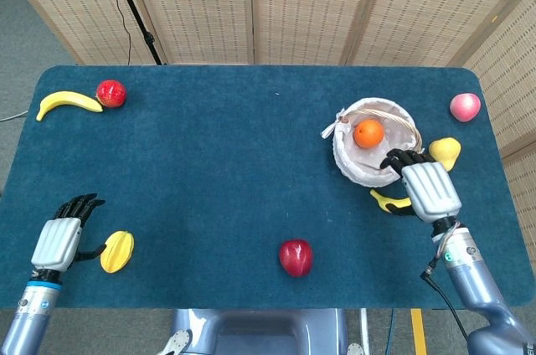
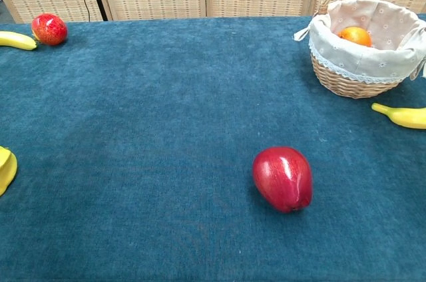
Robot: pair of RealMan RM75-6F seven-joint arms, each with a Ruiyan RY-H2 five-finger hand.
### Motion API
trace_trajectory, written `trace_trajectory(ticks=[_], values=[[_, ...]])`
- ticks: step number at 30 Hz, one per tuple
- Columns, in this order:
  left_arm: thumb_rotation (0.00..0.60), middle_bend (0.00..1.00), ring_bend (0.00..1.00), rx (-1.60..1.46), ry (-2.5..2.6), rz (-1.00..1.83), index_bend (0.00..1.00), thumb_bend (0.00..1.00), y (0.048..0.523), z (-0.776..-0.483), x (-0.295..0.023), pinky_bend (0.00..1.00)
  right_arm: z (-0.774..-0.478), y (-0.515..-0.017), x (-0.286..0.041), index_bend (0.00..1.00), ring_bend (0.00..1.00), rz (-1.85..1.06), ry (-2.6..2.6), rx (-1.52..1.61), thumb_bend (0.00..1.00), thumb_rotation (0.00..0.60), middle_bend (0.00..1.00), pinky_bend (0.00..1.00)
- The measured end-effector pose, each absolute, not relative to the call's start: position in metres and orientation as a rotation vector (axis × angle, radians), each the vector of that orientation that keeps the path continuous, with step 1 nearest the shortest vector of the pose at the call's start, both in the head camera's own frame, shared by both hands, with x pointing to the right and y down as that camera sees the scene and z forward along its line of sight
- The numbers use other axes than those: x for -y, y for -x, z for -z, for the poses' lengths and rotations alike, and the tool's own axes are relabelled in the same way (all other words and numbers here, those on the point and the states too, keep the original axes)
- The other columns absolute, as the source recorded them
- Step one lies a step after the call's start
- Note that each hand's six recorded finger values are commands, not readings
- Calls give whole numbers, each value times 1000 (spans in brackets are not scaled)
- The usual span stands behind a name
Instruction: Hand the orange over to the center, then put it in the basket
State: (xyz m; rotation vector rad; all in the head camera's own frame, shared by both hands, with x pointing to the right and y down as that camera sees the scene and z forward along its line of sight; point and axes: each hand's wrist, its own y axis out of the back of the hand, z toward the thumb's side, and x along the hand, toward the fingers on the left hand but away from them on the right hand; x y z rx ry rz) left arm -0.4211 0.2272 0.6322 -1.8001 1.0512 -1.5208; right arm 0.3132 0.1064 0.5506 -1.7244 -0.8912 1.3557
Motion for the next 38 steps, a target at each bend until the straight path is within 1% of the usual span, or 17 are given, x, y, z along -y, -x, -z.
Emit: trace_trajectory(ticks=[5,12,21,28,38], values=[[600,146,103,-1047,1792,1491,224,156,416,-626,-229,150,-554,-350,-128,323,216,-1419,1674,977,0,600,217,253],[600,146,102,-1048,1789,1476,226,154,413,-620,-232,150,-569,-395,-154,319,174,-1505,1617,1072,0,600,192,213],[600,146,101,-1061,1760,1492,229,152,421,-614,-236,150,-590,-430,-171,344,170,-1571,1551,1137,0,600,188,204],[600,146,101,-1058,1767,1495,229,155,421,-614,-239,150,-609,-443,-184,359,170,-1589,1511,1214,0,600,188,200],[600,146,101,-1059,1764,1492,230,153,420,-612,-239,150,-614,-444,-190,364,170,-1575,1481,1238,0,600,192,198]])
